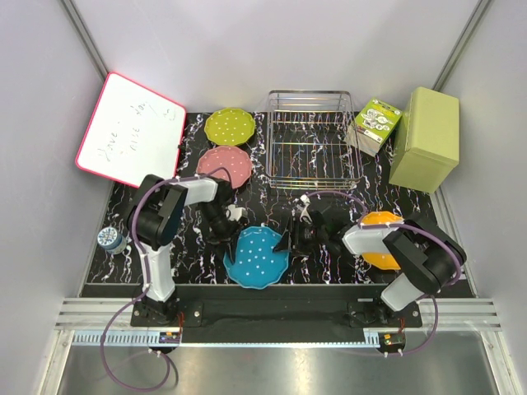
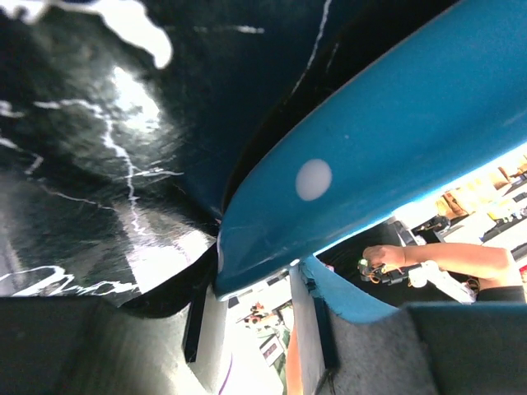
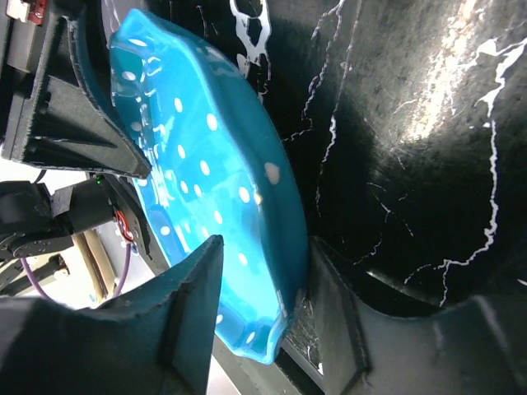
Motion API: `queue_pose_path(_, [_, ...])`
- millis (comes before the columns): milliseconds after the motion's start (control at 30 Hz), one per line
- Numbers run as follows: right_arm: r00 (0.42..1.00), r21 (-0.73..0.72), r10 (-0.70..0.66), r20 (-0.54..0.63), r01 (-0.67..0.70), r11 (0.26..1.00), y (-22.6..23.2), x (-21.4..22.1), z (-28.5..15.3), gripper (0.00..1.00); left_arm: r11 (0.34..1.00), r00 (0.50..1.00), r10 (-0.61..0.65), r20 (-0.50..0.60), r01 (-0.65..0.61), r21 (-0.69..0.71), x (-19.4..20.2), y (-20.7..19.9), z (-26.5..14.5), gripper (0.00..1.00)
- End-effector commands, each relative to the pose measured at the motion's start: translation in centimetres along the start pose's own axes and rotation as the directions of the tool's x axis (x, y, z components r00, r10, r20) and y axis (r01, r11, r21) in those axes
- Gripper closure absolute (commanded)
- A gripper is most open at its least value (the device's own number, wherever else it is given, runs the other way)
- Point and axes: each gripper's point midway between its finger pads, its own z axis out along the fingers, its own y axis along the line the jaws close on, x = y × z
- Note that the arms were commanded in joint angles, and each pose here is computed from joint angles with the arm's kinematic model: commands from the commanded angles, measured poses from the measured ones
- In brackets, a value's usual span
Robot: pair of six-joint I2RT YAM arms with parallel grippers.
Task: Load the plates into the dish rack
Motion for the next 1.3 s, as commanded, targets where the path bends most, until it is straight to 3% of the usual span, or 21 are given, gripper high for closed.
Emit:
queue_pose_path(0, [0.989,-0.344,-0.146,0.018,0.144,0.928,10.4,-1.4,-0.2,0.5,0.941,0.923,0.269,0.273,-0.313,0.129,-7.9,-5.3,0.2,0.65])
queue_pose_path(133, [0.989,-0.32,-0.146,0.031,0.148,0.936,10.3,-2.0,0.4,0.45,0.933,0.922,0.284,0.264,-0.329,0.145,-7.6,-5.9,0.5,0.65])
queue_pose_path(467, [0.986,-0.282,-0.165,0.024,0.165,0.945,10.1,-2.6,1.3,0.6,0.928,0.916,0.296,0.27,-0.343,0.144,-7.0,-6.3,0.3,0.65])
queue_pose_path(567, [0.985,-0.272,-0.17,0.012,0.167,0.948,10.5,-2.3,0.2,0.76,0.934,0.911,0.295,0.288,-0.339,0.115,-6.7,-5.9,-0.4,0.58])
queue_pose_path(600, [0.985,-0.279,-0.172,0.0,0.165,0.946,10.7,-2.1,-0.3,0.98,0.937,0.91,0.293,0.292,-0.335,0.103,-6.5,-5.7,-0.7,0.53])
queue_pose_path(633, [0.985,-0.253,-0.17,-0.023,0.159,0.954,10.0,-1.9,-0.9,1.0,0.94,0.905,0.292,0.309,-0.332,0.082,-6.6,-5.1,-1.3,0.46])
queue_pose_path(733, [0.969,-0.233,-0.24,-0.062,0.22,0.947,10.1,-2.1,-3.8,1.0,0.952,0.876,0.283,0.39,-0.307,-0.002,-7.2,-3.3,-4.2,0.39])
queue_pose_path(933, [0.869,-0.211,-0.493,0.052,0.492,0.845,13.5,-5.2,-10.8,1.0,0.95,0.744,0.307,0.594,-0.276,-0.145,-8.2,-0.3,-14.4,0.34])
queue_pose_path(1033, [0.812,-0.206,-0.568,0.131,0.583,0.786,16.3,-6.8,-13.3,1.0,0.921,0.605,0.386,0.696,-0.293,-0.256,-7.2,-0.3,-20.3,0.33])
queue_pose_path(1167, [0.757,-0.116,-0.615,0.224,0.647,0.754,18.9,-9.9,-15.2,1.0,0.882,0.485,0.471,0.737,-0.242,-0.404,-6.0,0.0,-25.1,0.3])
queue_pose_path(1267, [0.616,0.045,-0.694,0.372,0.735,0.677,23.6,-15.5,-18.4,1.0,0.869,0.429,0.492,0.758,-0.189,-0.457,-5.1,-0.1,-27.1,0.29])
